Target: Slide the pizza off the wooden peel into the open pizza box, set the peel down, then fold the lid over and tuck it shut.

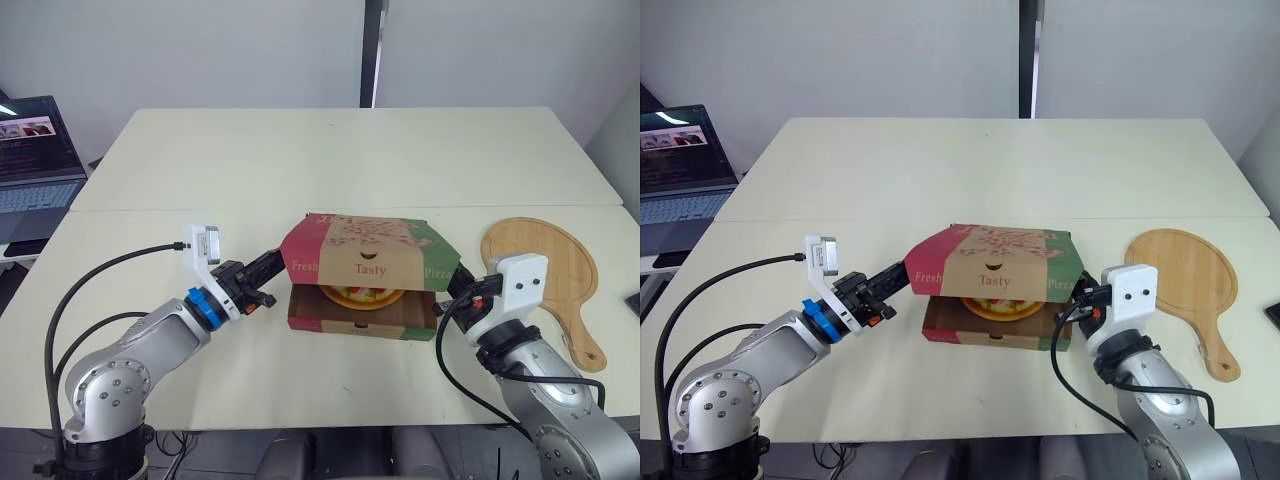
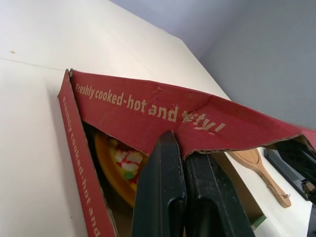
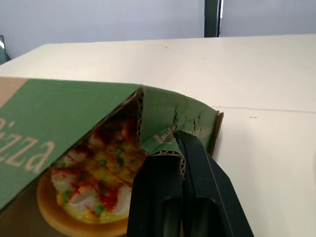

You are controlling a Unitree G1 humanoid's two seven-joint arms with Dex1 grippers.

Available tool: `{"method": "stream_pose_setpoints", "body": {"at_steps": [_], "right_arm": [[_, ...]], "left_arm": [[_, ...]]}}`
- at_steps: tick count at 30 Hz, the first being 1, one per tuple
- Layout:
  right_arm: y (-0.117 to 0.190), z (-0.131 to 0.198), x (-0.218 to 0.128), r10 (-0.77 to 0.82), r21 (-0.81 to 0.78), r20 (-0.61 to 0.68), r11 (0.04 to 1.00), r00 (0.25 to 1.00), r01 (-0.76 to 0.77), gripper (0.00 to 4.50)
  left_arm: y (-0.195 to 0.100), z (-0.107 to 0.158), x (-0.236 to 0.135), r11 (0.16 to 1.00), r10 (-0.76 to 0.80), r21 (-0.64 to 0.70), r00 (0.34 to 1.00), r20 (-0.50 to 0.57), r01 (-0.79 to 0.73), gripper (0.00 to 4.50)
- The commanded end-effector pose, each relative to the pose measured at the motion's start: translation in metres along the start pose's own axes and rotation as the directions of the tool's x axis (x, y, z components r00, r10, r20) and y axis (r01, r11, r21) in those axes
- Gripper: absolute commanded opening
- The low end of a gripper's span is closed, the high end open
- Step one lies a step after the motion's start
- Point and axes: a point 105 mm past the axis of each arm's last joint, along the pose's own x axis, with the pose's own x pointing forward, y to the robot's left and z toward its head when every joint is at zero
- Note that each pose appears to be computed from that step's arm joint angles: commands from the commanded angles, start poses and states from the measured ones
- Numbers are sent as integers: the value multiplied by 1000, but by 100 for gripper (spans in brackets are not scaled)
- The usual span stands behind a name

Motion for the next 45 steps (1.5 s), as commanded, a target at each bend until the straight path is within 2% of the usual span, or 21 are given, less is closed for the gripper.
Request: {"method": "stream_pose_setpoints", "body": {"at_steps": [1,11,25,29,36,40,43,45], "right_arm": [[9,10,-3,27,29,45,999,999,-28,5],[12,-9,0,28,30,-27,999,999,-27,5],[9,-12,1,17,29,-27,999,999,-16,5],[3,-13,-1,11,10,-29,1000,1000,-11,99],[-16,-23,-18,12,-55,-100,998,995,-18,348],[-38,-24,-39,52,-101,-158,993,986,-69,348],[-54,-7,-41,70,-144,-132,986,989,-89,348],[-60,7,-38,93,-167,-108,980,990,-110,310]], "left_arm": [[-5,1,-3,999,-20,43,1000,4,20,0],[-3,0,-2,998,-18,65,1000,18,17,0],[1,5,-4,993,10,118,999,44,-15,0],[2,8,-5,991,15,133,998,54,-23,0],[3,10,-5,987,22,156,998,62,-32,0],[3,11,-4,987,22,159,998,66,-32,0],[3,11,-3,986,21,161,997,68,-31,0],[2,11,-3,986,19,161,998,68,-29,0]]}}
